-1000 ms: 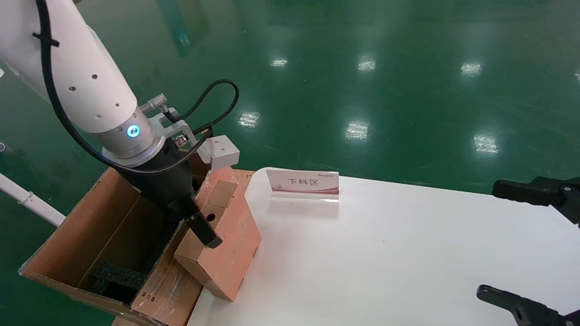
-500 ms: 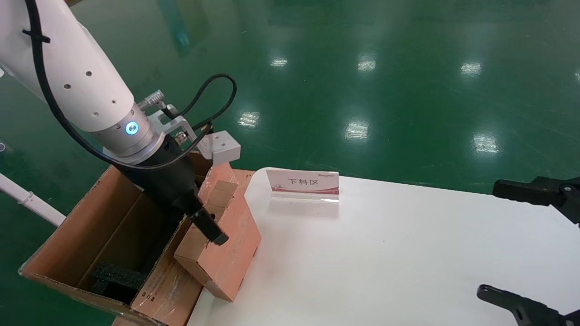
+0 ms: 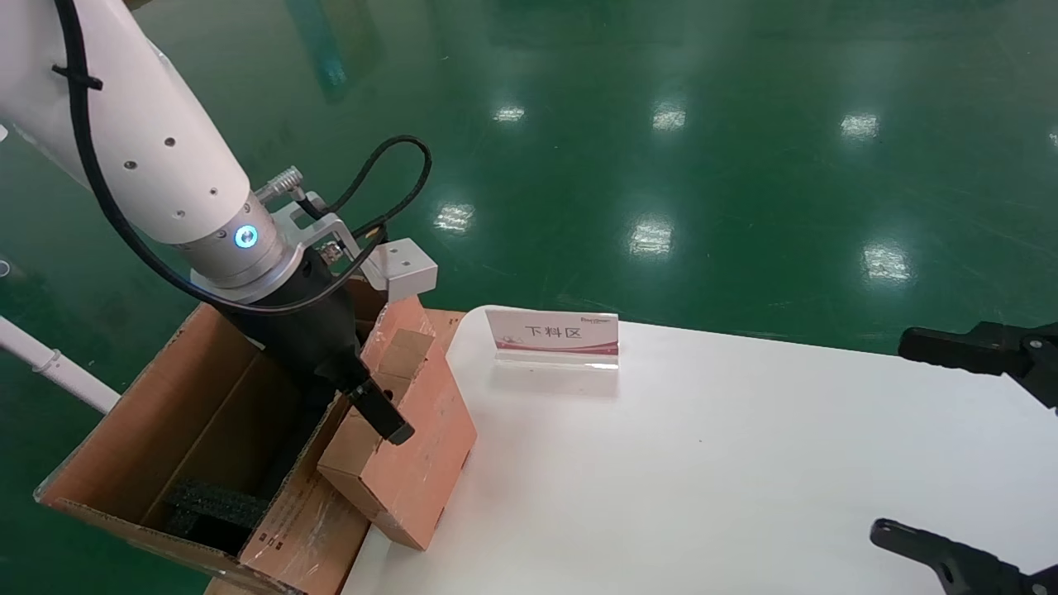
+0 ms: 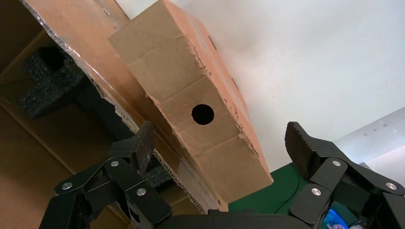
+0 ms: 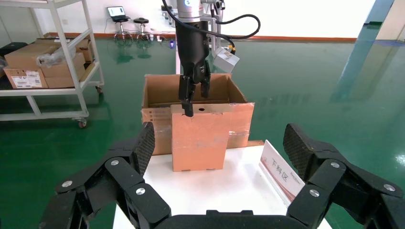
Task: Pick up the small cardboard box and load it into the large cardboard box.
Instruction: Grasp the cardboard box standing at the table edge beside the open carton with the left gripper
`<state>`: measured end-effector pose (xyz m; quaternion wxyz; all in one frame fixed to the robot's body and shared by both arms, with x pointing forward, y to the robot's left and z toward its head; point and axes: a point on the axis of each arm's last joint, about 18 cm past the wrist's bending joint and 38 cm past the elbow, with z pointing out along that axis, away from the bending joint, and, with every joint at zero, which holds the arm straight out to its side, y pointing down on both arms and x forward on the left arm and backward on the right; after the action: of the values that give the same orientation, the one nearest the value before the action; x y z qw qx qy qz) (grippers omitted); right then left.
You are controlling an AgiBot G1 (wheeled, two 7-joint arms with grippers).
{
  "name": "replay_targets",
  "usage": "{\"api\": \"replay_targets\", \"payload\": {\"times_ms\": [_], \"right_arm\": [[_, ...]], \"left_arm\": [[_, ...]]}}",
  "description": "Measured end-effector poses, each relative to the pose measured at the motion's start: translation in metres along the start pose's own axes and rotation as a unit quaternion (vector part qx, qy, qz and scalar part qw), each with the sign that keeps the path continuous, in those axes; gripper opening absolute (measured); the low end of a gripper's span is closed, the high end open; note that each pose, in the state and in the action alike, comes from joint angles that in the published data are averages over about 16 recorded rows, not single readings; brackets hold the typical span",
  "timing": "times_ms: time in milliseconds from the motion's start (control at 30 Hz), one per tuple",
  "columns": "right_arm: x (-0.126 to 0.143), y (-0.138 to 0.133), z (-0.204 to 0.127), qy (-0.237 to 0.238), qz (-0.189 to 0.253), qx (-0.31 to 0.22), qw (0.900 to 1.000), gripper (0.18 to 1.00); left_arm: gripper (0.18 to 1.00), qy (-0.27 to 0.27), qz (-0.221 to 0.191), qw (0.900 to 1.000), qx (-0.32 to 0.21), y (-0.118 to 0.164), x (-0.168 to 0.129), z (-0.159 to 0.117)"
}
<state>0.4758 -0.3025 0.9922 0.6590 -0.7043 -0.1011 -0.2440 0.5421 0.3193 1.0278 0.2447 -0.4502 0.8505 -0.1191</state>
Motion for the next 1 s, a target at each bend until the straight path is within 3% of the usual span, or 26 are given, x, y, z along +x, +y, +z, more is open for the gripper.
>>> {"api": "replay_targets", "payload": {"times_ms": [667, 1000], "right_arm": [[0.000, 0.000, 0.000, 0.000, 0.000, 0.000, 1.000, 1.001], [0.000, 0.000, 0.000, 0.000, 0.000, 0.000, 1.000, 1.001]], "left_arm": [[1.001, -0.001, -0.005, 1.0000, -0.001, -0.001, 0.000, 0.000], [1.001, -0.002, -0.009, 0.9999, 0.011, 0.006, -0.024, 0.046]]}}
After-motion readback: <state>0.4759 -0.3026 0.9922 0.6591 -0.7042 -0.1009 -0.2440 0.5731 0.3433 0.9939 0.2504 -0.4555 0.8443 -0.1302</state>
